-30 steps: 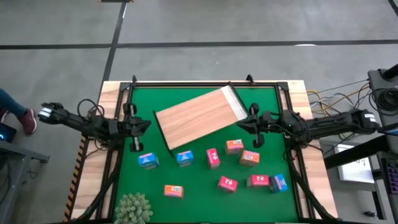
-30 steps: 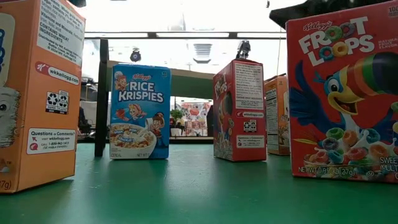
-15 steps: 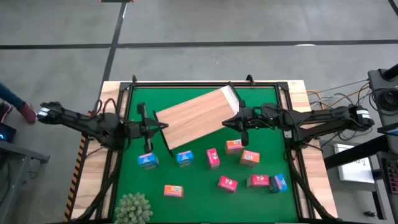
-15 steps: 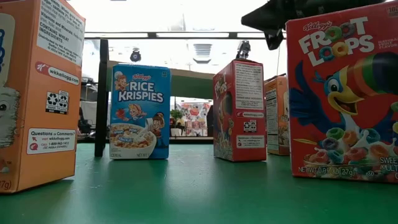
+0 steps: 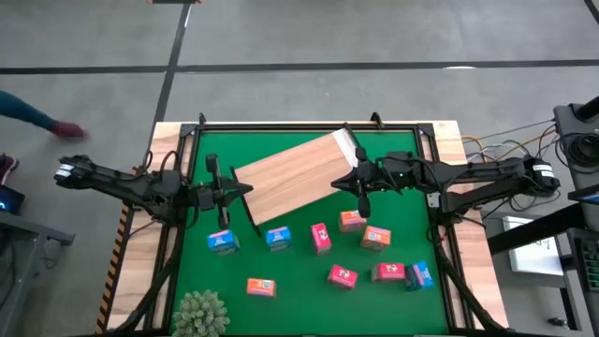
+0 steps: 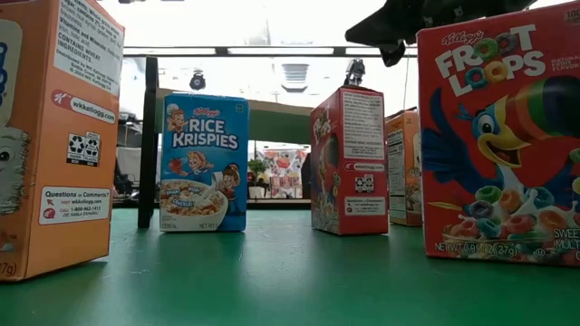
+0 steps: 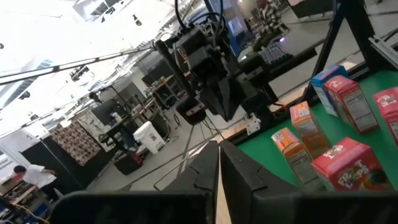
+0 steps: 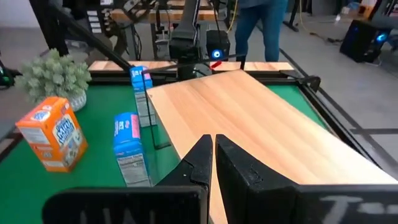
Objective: Stack cereal on shelf
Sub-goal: Put the top middle orange cereal box on the shelf
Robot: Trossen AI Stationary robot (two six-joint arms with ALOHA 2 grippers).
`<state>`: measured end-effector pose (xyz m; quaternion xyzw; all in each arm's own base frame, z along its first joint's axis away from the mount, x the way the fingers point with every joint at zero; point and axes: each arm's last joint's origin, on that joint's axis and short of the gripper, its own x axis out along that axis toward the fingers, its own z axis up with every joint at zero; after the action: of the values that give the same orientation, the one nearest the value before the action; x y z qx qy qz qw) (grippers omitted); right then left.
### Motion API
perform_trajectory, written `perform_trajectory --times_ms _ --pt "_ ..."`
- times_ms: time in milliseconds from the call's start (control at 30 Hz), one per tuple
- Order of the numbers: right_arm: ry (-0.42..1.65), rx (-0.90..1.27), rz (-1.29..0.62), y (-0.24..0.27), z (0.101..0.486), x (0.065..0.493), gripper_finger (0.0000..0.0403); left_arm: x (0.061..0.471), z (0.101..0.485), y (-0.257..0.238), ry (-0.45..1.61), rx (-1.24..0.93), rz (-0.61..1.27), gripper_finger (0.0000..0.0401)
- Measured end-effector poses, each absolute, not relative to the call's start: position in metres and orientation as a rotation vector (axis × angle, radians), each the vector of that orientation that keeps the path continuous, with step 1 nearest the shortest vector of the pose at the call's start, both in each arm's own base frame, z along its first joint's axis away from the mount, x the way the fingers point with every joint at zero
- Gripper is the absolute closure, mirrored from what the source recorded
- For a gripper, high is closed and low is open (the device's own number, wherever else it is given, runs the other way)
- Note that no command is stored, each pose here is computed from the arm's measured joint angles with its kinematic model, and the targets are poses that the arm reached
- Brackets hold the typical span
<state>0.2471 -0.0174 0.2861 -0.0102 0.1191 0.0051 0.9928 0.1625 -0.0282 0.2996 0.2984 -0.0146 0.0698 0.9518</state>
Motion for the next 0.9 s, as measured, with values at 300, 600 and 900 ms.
perform_trajectory --times_ms 300,600,900 --pt "0.242 0.08 -0.001 -0.0174 0.2835 0.2505 0.039 0.1524 0.3096 -0.0259 -0.091 0.473 0.152 0.0401" --pt "0.244 0.196 -0.015 -0.0174 0.2832 0.2505 0.039 0.1519 0.3068 -0.0257 -0.068 0.4 0.142 0.0401" --pt "0.192 0.141 0.007 -0.0141 0.2882 0.2517 0.039 0.153 0.3023 -0.026 -0.024 0.411 0.132 0.0401"
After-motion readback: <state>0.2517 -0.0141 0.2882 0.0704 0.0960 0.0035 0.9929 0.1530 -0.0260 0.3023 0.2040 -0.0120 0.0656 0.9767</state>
